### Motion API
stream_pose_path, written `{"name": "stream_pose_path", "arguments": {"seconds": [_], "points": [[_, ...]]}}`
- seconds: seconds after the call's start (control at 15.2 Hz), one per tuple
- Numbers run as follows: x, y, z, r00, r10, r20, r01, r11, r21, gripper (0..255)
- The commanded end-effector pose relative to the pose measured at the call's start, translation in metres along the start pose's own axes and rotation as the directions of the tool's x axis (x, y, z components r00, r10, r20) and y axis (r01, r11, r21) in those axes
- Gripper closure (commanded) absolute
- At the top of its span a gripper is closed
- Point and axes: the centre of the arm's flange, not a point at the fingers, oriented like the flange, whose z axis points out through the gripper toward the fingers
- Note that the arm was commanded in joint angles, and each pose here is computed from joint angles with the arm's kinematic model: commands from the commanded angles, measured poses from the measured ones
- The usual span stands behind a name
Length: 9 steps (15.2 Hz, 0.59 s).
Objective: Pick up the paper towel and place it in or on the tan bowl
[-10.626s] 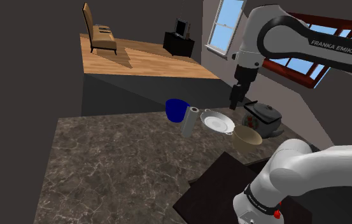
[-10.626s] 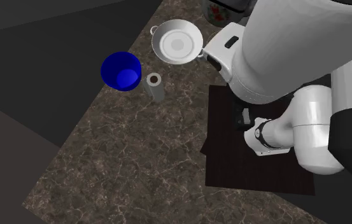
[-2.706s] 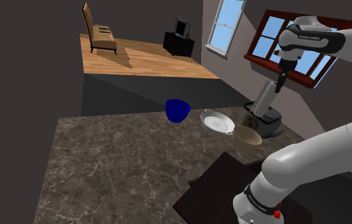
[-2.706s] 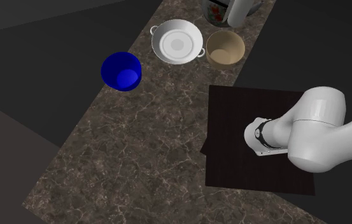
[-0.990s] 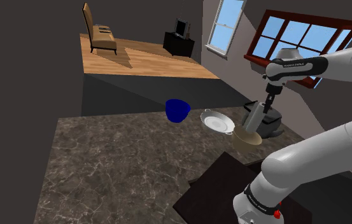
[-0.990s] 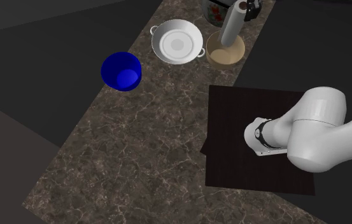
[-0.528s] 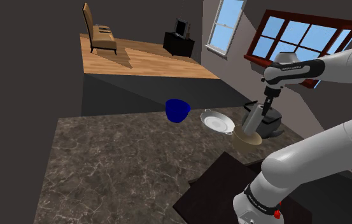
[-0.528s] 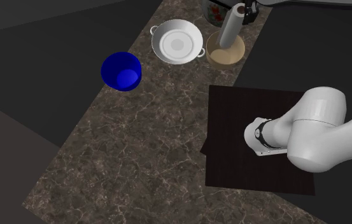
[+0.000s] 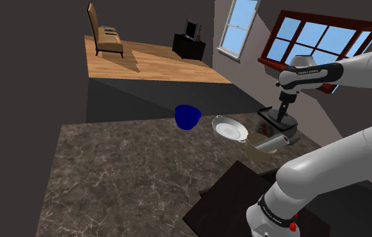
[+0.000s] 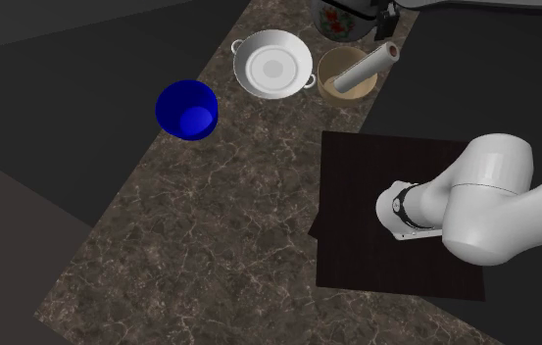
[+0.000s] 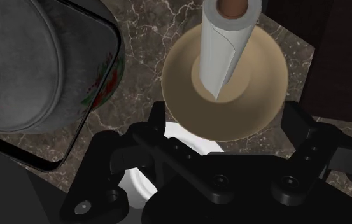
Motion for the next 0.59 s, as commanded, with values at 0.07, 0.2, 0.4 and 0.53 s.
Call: {"name": "stream_pose_path", "arguments": {"seconds": [0.07,0.2,0.4,0.53], "points": [[0.000,0.000,-0.013,1.000,0.000,0.000,0.000,1.000,0.000,0],[0.000,0.000,-0.040,1.000,0.000,0.000,0.000,1.000,0.000,0],[0.000,0.000,-0.050,1.000,0.000,0.000,0.000,1.000,0.000,0],[0.000,0.000,-0.050,1.000,0.000,0.000,0.000,1.000,0.000,0]]}}
